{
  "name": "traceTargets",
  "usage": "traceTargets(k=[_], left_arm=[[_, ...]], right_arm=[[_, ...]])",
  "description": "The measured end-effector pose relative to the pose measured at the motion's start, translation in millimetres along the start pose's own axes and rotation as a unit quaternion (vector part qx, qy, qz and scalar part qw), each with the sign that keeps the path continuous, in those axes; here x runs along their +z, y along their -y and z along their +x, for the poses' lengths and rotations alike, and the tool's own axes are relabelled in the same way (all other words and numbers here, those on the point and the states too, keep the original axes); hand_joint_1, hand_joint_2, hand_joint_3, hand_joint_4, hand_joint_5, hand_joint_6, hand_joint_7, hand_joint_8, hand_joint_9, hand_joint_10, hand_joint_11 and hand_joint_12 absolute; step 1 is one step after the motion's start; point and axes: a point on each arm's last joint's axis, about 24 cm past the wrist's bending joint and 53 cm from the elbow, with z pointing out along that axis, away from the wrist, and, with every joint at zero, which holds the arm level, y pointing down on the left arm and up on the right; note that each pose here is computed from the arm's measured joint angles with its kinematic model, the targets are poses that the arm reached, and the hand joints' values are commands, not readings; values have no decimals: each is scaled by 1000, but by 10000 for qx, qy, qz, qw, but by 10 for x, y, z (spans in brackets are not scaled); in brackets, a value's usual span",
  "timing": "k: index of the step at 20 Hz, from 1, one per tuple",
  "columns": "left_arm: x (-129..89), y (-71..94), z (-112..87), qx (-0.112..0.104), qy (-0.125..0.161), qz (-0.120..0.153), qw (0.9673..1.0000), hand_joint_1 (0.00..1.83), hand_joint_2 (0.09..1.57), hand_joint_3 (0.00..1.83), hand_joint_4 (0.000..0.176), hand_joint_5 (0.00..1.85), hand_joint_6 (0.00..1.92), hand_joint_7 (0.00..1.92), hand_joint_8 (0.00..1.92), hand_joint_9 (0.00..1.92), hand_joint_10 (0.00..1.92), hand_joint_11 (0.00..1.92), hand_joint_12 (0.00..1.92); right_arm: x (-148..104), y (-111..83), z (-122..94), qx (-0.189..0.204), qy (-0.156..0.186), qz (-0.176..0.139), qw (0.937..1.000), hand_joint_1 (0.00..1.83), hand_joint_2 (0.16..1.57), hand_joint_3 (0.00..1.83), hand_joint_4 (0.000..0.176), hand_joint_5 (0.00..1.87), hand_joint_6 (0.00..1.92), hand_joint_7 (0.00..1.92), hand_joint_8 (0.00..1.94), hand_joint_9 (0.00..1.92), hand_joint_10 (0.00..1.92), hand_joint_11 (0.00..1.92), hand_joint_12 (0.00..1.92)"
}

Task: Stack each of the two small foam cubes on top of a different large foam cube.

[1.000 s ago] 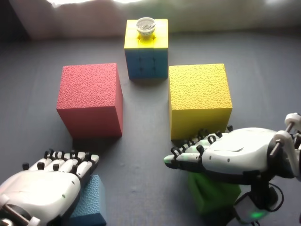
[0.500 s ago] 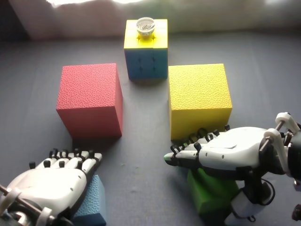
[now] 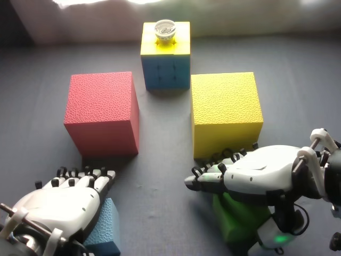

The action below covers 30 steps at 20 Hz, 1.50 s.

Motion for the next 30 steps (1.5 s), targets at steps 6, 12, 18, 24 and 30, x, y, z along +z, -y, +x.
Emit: traceTargets(k=[6, 12, 18, 24, 30], left_arm=[[3, 3, -12, 5, 25, -31, 10000, 1154, 1182, 1, 0, 495, 37, 618, 59, 596, 117, 83, 1157], [3, 5, -25, 11, 56, -30, 10000, 1157, 1296, 0, 0, 600, 1292, 718, 1562, 420, 1272, 218, 1562], [5, 40, -41, 21, 73, 8, 10000, 1151, 1308, 1, 0, 578, 1370, 697, 1651, 406, 1347, 218, 1602], [-64, 123, -224, 207, 245, 79, 9995, 1141, 1315, 0, 0, 594, 1360, 670, 1686, 422, 1413, 249, 1625], [-155, 223, -473, 393, 454, 157, 9981, 1159, 1297, 0, 0, 649, 1287, 686, 1677, 469, 1450, 289, 1643]], right_arm=[[0, -2, 0, -28, -1, -4, 10000, 1038, 1147, 2, 0, 515, 23, 500, 25, 479, 63, 6, 1231], [0, -17, 5, -68, -12, -34, 10000, 1219, 1140, 0, 0, 829, 1130, 1041, 933, 1031, 191, 457, 1336], [0, -22, 9, -70, -21, -45, 10000, 1236, 1117, 0, 0, 888, 1024, 1082, 930, 1103, 220, 474, 1364], [-20, -178, 52, -394, -168, -361, 9984, 1236, 1116, 0, 0, 889, 1023, 1083, 929, 1103, 220, 474, 1364], [-204, -659, -93, -760, -233, -1265, 9888, 1255, 1083, 0, 0, 982, 845, 1136, 876, 1158, 286, 544, 1376]])
